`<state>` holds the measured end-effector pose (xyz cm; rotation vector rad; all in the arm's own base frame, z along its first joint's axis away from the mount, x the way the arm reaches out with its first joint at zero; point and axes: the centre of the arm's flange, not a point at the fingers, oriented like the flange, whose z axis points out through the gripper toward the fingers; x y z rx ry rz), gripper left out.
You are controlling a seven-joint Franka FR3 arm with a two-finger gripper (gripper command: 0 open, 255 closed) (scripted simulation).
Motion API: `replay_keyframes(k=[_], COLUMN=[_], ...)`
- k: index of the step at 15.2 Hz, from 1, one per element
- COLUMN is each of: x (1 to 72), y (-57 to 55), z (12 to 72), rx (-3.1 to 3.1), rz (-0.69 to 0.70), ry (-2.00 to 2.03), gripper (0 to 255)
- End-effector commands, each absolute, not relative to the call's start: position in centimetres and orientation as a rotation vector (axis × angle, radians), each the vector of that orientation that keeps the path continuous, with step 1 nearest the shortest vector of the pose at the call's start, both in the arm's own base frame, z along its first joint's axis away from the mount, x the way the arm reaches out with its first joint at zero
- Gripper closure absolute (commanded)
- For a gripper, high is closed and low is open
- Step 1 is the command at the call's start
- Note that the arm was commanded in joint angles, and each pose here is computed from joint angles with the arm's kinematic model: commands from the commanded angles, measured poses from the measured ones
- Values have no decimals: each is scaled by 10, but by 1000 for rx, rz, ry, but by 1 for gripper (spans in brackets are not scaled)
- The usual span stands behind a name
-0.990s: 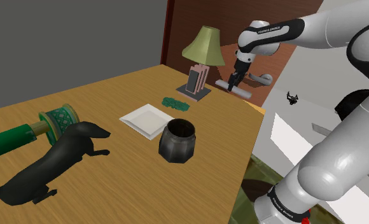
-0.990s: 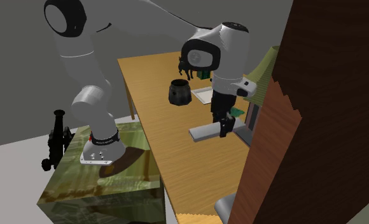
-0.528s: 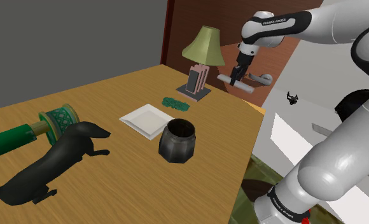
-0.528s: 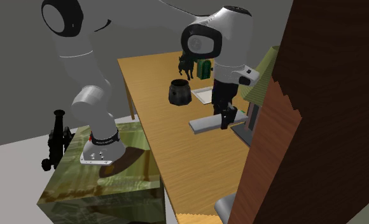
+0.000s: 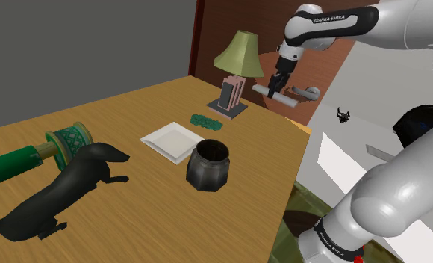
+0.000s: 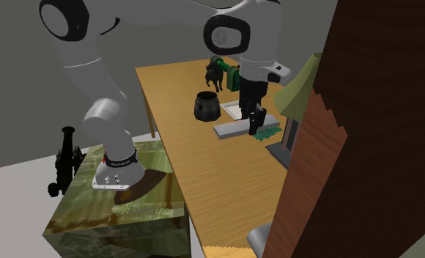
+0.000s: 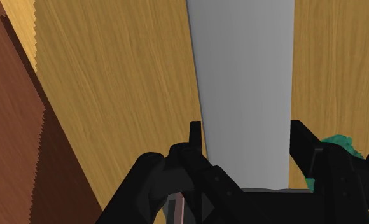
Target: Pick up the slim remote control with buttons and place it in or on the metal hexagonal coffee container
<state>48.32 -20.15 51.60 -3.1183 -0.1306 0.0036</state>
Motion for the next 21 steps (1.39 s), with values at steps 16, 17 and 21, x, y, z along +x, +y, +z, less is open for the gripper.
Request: replay_keyframes(k=[16, 17, 21], x=[444, 442, 433], y=[16, 29, 81], z=[518, 519, 519], rx=[-3119, -3119, -3119], rz=[3, 3, 3], ry=[-129, -129, -129], gripper=[255, 255, 255])
